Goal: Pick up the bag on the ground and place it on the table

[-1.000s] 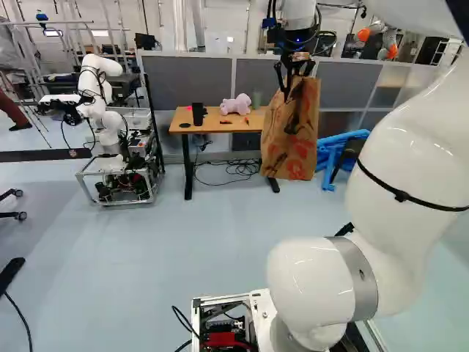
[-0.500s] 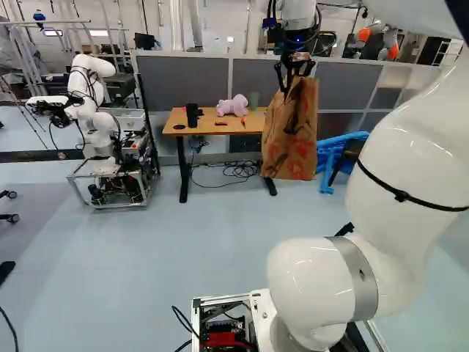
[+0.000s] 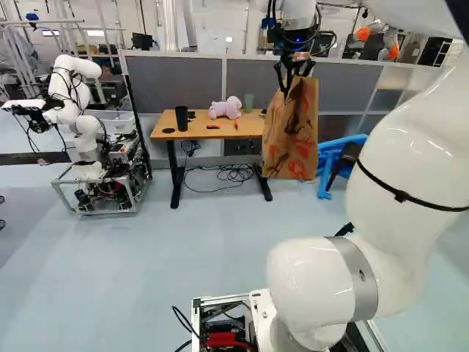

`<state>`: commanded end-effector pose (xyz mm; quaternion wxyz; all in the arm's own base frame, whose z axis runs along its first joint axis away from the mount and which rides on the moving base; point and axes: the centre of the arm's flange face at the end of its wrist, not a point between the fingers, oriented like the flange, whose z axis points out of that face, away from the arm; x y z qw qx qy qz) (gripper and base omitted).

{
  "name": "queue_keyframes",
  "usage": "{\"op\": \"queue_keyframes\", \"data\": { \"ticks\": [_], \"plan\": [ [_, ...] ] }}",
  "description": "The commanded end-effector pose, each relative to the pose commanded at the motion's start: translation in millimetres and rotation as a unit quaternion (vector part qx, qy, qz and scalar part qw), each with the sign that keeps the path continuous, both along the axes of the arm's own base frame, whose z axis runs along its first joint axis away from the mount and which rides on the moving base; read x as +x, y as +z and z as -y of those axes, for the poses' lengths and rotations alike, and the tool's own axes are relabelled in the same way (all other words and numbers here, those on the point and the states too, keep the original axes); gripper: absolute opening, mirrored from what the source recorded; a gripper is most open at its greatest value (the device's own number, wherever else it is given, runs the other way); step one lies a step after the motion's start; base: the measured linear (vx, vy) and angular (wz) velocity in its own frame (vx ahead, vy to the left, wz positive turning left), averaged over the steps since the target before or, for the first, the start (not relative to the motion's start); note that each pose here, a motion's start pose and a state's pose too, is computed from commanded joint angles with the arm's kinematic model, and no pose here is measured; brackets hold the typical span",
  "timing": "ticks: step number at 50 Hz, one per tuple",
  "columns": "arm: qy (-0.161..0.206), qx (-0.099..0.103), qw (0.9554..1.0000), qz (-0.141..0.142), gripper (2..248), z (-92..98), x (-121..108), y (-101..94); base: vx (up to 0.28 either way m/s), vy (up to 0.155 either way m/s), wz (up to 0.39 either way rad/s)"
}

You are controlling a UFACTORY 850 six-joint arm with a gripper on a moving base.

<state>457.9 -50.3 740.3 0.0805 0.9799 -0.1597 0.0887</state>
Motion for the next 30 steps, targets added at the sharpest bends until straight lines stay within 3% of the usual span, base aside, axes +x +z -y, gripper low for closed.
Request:
{"op": "queue_keyframes", "data": {
  "ticks": [30],
  "plan": [
    [0.000, 0.000, 1.0000, 0.000, 21, 0.0, 0.0, 0.0, 0.149, -0.144, 0.011]
  ]
}}
